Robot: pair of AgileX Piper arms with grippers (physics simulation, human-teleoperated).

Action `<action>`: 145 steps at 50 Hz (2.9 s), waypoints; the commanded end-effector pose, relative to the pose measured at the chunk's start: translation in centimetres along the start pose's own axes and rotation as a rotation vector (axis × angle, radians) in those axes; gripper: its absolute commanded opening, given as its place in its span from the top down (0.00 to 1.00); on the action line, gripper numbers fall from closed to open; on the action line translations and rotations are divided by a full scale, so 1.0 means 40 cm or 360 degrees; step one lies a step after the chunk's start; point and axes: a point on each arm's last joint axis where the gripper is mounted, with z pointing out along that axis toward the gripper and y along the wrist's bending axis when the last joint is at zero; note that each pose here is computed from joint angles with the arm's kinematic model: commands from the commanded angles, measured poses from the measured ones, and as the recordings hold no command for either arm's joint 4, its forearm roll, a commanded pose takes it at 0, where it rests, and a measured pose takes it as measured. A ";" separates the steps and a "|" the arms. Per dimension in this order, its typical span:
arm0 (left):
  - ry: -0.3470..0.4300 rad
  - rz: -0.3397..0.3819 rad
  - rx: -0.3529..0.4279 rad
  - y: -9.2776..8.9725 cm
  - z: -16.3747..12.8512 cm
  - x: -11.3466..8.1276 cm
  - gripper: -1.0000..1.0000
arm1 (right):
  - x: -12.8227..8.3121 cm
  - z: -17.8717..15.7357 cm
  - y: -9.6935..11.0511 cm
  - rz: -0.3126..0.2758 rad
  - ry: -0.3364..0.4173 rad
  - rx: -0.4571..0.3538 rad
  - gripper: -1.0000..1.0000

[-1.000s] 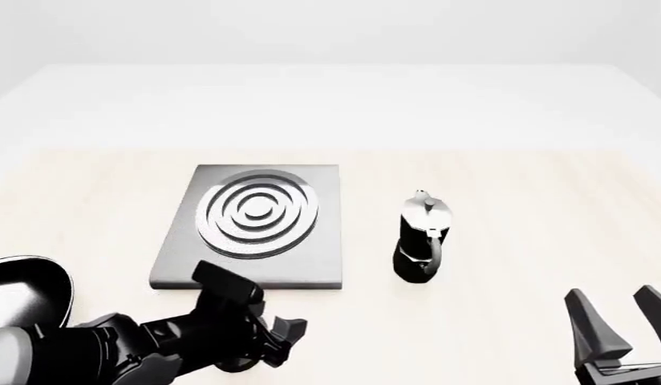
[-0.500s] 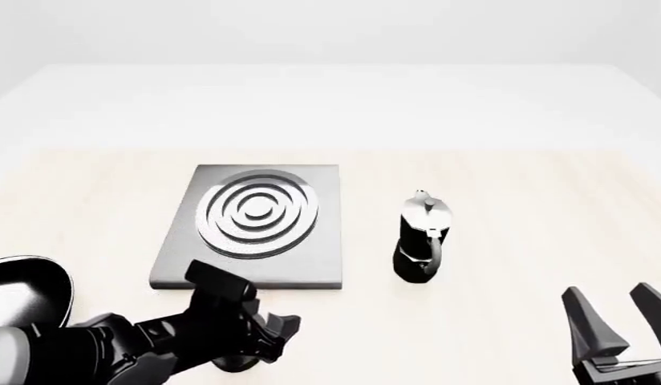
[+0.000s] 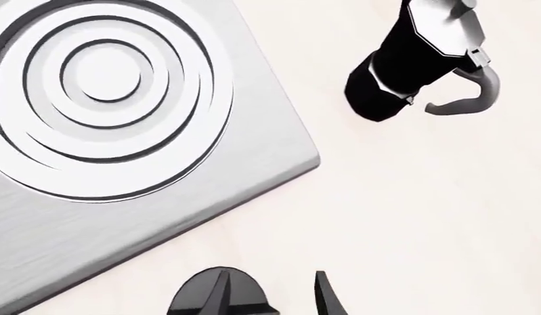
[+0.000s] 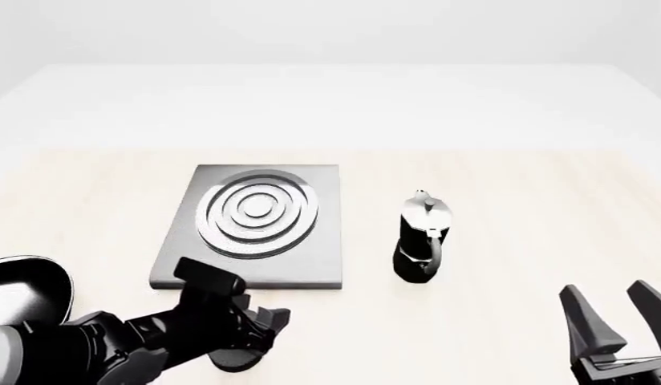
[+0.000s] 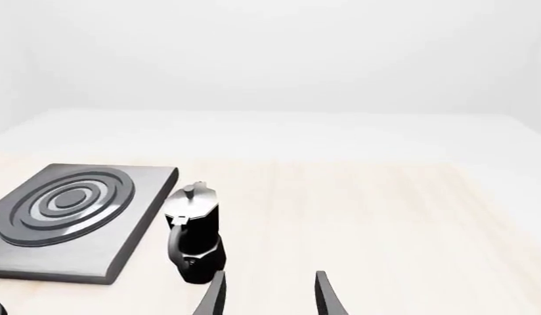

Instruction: Turn on the stove and put the moka pot on it.

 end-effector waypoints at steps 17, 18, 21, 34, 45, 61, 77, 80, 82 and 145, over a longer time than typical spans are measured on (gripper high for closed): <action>0.0017 -0.0070 -0.0105 0.042 -0.020 0.010 0.00 | -0.006 0.018 0.004 -0.0006 -0.0010 -0.0032 0.00; 0.0016 -0.0071 -0.0107 0.043 -0.021 0.010 0.00 | -0.006 0.019 0.004 -0.0006 -0.0010 -0.0034 0.00; 0.0012 -0.0072 -0.0116 0.047 -0.021 0.010 0.00 | -0.007 0.021 0.004 -0.0006 -0.0011 -0.0037 0.00; -0.0262 -0.0066 -0.0109 0.033 -0.152 -0.117 0.00 | -0.006 0.014 0.005 -0.0006 -0.0018 -0.0043 0.00; -0.0746 0.0034 -0.0180 0.019 -0.413 -0.261 0.00 | -0.004 0.004 0.003 -0.0004 -0.0019 -0.0031 0.00; -0.1175 0.0092 -0.0423 0.032 -0.611 -0.224 0.00 | -0.012 0.011 0.011 -0.0002 -0.0061 -0.0098 0.00; -0.1299 0.0076 -0.0603 0.060 -0.598 -0.089 0.00 | -0.102 -0.003 0.026 -0.0096 -0.0114 -0.0238 0.00; -0.1295 0.0084 -0.0650 0.071 -0.579 -0.056 0.00 | -0.128 -0.003 0.031 -0.0105 -0.0119 -0.0280 0.00; -0.1299 0.0084 -0.0689 0.077 -0.568 -0.033 0.00 | -0.137 0.003 0.033 -0.0123 -0.0108 -0.0288 0.00; -0.1256 0.0163 -0.0784 0.125 -0.438 0.153 0.00 | -0.014 0.300 0.140 0.0035 0.0403 -0.0449 0.00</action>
